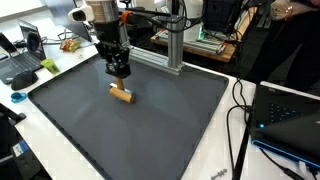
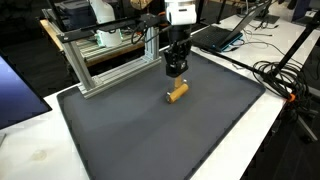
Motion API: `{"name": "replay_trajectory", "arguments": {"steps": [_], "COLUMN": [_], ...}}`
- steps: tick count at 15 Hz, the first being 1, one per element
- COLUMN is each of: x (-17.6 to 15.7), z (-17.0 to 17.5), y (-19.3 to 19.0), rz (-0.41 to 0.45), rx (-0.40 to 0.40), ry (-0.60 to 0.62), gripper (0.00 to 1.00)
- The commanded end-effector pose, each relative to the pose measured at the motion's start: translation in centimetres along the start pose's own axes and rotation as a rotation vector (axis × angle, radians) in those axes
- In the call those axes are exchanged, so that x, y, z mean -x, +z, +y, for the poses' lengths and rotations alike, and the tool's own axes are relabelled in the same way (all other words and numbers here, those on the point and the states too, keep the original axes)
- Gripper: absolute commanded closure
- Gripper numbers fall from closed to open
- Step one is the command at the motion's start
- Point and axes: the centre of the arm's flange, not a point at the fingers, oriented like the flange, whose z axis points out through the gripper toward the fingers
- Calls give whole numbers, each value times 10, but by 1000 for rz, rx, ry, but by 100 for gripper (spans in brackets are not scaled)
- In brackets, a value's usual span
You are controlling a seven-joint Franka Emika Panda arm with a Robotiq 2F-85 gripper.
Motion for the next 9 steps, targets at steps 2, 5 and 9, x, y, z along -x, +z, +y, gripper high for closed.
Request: {"name": "replay_trajectory", "arguments": {"steps": [2,5,9], "x": [9,10,9], "z": [-4,-4,-12], "y": [8,5,2], "rz": [-70,-88,-63], "rx": [-15,-15,-6], "ry": [15,15,-7], "gripper": [78,78,78]}}
